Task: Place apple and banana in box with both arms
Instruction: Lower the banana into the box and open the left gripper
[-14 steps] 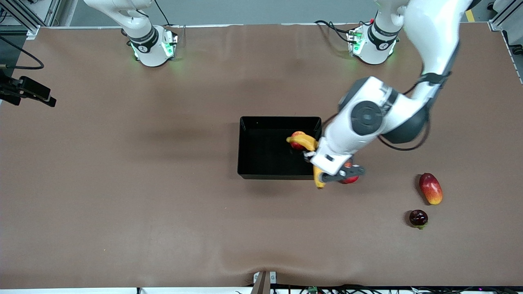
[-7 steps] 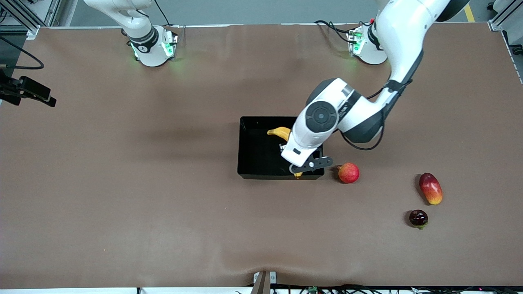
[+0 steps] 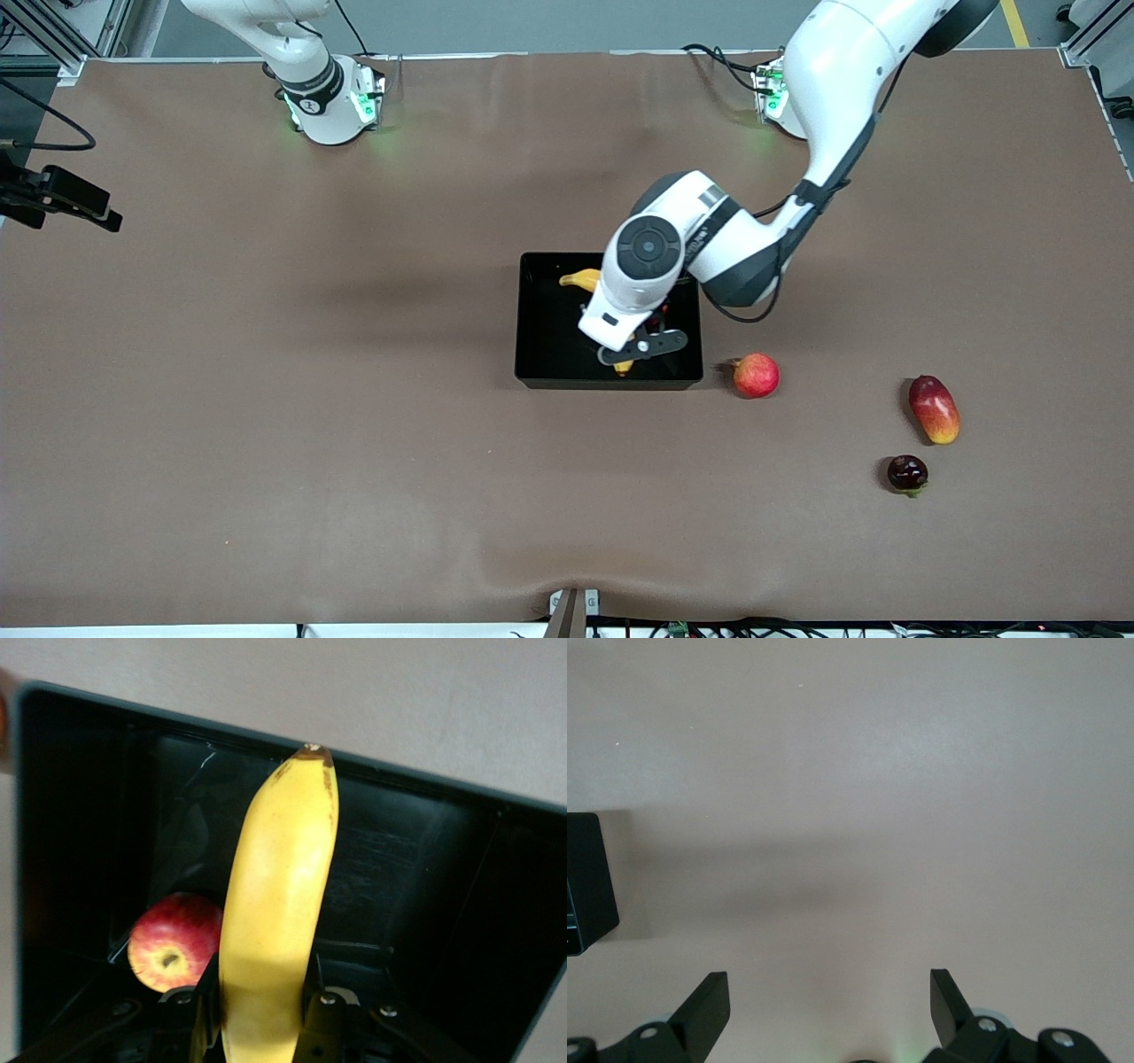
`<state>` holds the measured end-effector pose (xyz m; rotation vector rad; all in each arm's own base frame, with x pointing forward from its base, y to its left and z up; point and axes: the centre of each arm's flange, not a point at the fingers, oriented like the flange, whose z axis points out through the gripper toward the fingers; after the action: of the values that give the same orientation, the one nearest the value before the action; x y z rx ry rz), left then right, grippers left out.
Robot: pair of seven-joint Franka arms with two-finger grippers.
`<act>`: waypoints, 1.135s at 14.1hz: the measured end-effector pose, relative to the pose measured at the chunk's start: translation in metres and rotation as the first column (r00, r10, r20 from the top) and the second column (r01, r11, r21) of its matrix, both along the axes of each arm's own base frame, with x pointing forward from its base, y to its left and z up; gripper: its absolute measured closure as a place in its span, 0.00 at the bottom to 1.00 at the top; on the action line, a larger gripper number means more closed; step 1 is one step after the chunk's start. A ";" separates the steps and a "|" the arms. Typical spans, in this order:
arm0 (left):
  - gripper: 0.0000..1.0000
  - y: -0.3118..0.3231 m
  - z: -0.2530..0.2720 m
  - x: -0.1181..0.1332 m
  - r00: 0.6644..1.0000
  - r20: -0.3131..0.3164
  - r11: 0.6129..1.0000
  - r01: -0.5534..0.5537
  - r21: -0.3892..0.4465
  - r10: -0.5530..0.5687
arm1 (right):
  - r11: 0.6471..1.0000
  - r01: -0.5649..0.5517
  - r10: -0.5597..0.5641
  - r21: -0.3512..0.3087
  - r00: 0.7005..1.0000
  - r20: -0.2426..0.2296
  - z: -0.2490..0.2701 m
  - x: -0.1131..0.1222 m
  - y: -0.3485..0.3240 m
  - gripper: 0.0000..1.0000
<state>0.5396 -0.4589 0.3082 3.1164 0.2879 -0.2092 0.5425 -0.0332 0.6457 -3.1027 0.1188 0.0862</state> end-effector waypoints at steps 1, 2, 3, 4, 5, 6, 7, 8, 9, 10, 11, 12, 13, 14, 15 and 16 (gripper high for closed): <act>0.63 -0.007 -0.010 -0.005 1.000 0.004 1.000 0.015 0.011 -0.015 | 1.000 0.000 0.000 0.000 1.000 0.000 0.000 0.000 0.000 0.00; 0.63 -0.013 -0.019 -0.010 1.000 0.008 0.999 0.028 0.021 -0.028 | 1.000 0.000 0.000 0.000 1.000 0.000 0.000 0.000 0.000 0.00; 0.63 -0.018 -0.028 -0.012 0.999 0.013 0.999 0.037 0.019 -0.038 | 1.000 0.000 0.000 0.000 1.000 -0.001 0.000 0.000 0.000 0.00; 0.63 -0.022 -0.036 -0.013 0.999 0.017 0.999 0.042 0.008 -0.043 | 1.000 -0.001 0.001 0.000 1.000 -0.001 0.000 0.000 0.001 0.00; 0.63 -0.026 -0.044 -0.016 0.999 0.016 0.999 0.047 0.000 -0.047 | 1.000 -0.002 0.002 0.000 1.000 -0.001 0.000 0.000 0.001 0.00; 0.63 -0.031 -0.052 -0.019 0.999 0.013 0.999 0.052 -0.005 -0.052 | 1.000 -0.003 0.003 0.000 1.000 -0.001 0.000 0.000 0.001 0.00; 0.63 -0.035 -0.060 -0.022 0.998 0.013 0.998 0.056 -0.012 -0.056 | 1.000 -0.003 0.003 0.000 1.000 -0.001 0.000 0.000 0.002 0.00; 0.63 -0.038 -0.068 -0.023 0.998 0.020 0.998 0.061 -0.020 -0.061 | 1.000 -0.003 0.003 0.000 1.000 -0.001 0.000 0.000 0.002 0.00; 0.63 -0.041 -0.076 -0.024 0.997 0.027 0.997 0.070 -0.022 -0.069 | 1.000 -0.003 0.003 0.000 1.000 -0.001 0.000 0.000 0.002 0.00; 0.63 -0.043 -0.085 -0.026 0.997 0.030 0.997 0.076 -0.023 -0.075 | 1.000 -0.003 0.003 0.000 1.000 -0.001 0.000 0.000 0.002 0.00; 0.63 -0.044 -0.094 -0.027 0.996 0.032 0.997 0.080 -0.024 -0.079 | 1.000 -0.003 0.003 0.000 1.000 -0.001 0.000 0.000 0.002 0.00; 0.63 -0.046 -0.102 -0.028 0.996 0.034 0.996 0.080 -0.026 -0.080 | 1.000 -0.004 0.004 0.000 1.000 -0.001 0.000 0.000 0.002 0.00; 0.63 -0.047 -0.110 -0.030 0.996 0.032 0.996 0.082 -0.028 -0.081 | 1.000 -0.004 0.004 0.000 1.000 -0.001 0.000 0.000 0.002 0.00; 0.63 -0.048 -0.117 -0.032 0.996 0.029 0.996 0.085 -0.027 -0.084 | 1.000 -0.004 0.004 0.000 1.000 -0.001 0.000 0.000 0.002 0.00; 0.63 -0.049 -0.121 -0.033 0.996 0.030 0.996 0.087 -0.025 -0.086 | 1.000 -0.004 0.004 0.000 1.000 -0.001 0.000 0.000 0.002 0.00; 0.62 -0.050 -0.122 -0.033 0.995 0.037 0.996 0.089 -0.022 -0.088 | 1.000 -0.004 0.004 0.000 1.000 -0.001 0.000 0.000 0.002 0.00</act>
<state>0.5064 -0.5090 0.1865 3.1088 0.1453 -0.1561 0.5426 -0.0309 0.6456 -3.1030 0.1122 0.0873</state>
